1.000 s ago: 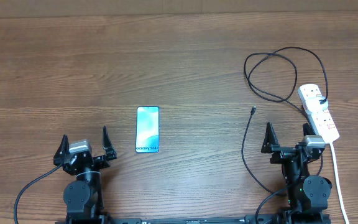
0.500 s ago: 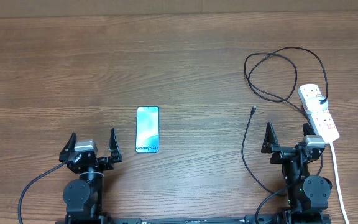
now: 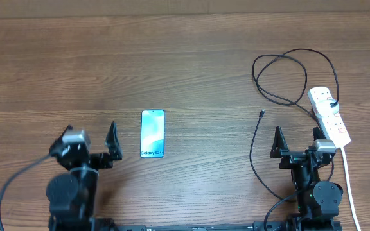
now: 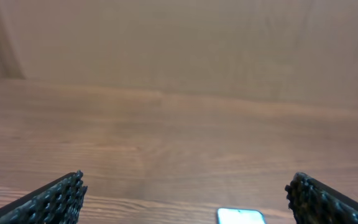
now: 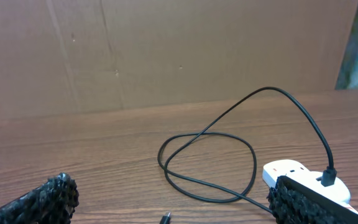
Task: Plug charger to phone and switch on socket
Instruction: 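Move the left gripper forward over the blue-screened phone, then lower the left gripper and close it on the phone's bottom edge, then lift the phone with the left gripper and tilt it upright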
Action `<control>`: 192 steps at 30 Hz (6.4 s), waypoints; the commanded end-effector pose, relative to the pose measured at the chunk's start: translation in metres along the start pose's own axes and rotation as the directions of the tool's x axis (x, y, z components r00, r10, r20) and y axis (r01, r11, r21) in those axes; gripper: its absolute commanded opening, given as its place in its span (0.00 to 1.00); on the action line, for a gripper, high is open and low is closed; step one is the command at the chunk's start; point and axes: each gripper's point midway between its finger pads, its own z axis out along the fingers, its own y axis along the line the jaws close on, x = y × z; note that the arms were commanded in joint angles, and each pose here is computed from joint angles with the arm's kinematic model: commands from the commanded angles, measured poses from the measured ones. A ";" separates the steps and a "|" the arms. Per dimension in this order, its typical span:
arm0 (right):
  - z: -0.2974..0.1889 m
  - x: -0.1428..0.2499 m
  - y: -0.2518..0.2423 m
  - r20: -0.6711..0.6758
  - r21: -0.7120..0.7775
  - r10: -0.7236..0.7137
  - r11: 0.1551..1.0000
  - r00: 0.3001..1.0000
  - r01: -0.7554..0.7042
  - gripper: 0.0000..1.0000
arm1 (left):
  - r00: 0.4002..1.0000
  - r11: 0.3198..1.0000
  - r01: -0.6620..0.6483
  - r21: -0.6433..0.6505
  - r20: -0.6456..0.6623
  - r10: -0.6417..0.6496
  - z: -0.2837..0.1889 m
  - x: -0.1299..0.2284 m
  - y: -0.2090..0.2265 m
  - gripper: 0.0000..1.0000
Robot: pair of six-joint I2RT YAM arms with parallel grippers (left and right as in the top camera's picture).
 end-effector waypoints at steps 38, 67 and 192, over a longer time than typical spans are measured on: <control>0.000 0.001 0.000 0.006 0.000 -0.001 1.000 1.000 0.001 1.00 | 0.248 0.980 0.089 0.178 -0.957 0.151 0.086 0.117 -0.128 0.99; 0.000 0.001 0.000 0.006 0.000 -0.001 1.000 1.000 0.001 1.00 | 0.020 0.993 -0.118 0.004 -1.000 0.006 0.099 0.219 -0.097 1.00; 0.000 0.001 0.000 0.006 0.000 -0.001 1.000 1.000 0.001 1.00 | -0.226 0.705 0.699 -0.121 -0.972 0.057 0.072 0.085 -0.200 0.29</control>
